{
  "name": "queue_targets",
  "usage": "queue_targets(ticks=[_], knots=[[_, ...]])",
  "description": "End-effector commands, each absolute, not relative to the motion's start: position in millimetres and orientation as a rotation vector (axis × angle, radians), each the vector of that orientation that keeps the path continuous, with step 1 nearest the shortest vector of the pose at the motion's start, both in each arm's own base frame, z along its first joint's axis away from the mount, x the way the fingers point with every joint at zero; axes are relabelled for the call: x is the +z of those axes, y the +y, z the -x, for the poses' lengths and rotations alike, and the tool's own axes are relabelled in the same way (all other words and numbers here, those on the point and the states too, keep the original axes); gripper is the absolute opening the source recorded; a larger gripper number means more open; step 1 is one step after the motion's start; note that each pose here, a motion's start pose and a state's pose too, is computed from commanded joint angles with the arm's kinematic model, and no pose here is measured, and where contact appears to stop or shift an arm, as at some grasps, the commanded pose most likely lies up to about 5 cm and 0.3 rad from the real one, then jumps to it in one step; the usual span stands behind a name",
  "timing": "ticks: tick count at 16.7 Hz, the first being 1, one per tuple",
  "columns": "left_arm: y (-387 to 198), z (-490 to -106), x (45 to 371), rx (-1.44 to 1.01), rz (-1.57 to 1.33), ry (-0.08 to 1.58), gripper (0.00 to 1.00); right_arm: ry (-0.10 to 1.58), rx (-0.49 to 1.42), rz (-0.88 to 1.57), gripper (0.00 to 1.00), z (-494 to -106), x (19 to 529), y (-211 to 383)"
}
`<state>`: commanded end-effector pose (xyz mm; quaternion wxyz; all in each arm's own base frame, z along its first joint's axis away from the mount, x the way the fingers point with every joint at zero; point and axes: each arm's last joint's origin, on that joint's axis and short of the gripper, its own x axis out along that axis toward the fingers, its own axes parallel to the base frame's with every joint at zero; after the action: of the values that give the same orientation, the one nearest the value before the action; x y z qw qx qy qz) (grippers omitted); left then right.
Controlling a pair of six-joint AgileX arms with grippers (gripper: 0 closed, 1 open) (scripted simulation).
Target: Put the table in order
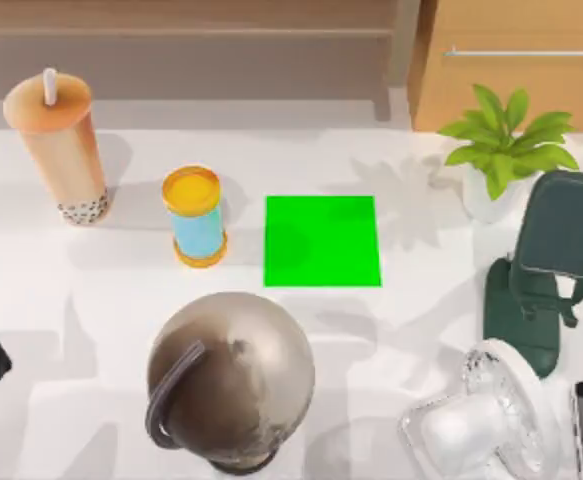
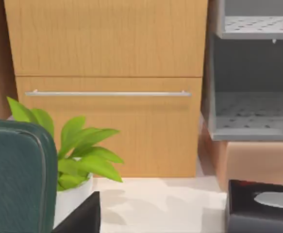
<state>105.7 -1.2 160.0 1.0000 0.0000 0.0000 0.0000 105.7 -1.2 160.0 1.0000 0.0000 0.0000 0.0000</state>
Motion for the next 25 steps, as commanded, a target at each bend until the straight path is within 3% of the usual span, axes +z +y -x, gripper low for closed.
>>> queue_targets(ticks=[4, 7, 12, 19, 25], knots=[[-1.2, -105.7, 160.0, 0.000, 0.000, 0.000, 1.00, 0.035, -0.012, -0.007, 1.00, -105.9, 164.8, -2.4], [-1.2, -105.7, 160.0, 0.000, 0.000, 0.000, 1.00, 0.169, -0.052, -0.036, 1.00, -109.1, 179.2, -6.3], [-1.2, -105.7, 160.0, 0.000, 0.000, 0.000, 1.00, 0.586, -0.163, -0.135, 1.00, -134.1, 204.8, -19.4], [-1.2, -105.7, 160.0, 0.000, 0.000, 0.000, 1.00, 1.219, -0.358, -0.339, 1.00, -198.4, 212.4, -55.7], [-1.2, -105.7, 160.0, 0.000, 0.000, 0.000, 1.00, 1.507, -0.451, -0.452, 1.00, -231.2, 202.7, -81.1]])
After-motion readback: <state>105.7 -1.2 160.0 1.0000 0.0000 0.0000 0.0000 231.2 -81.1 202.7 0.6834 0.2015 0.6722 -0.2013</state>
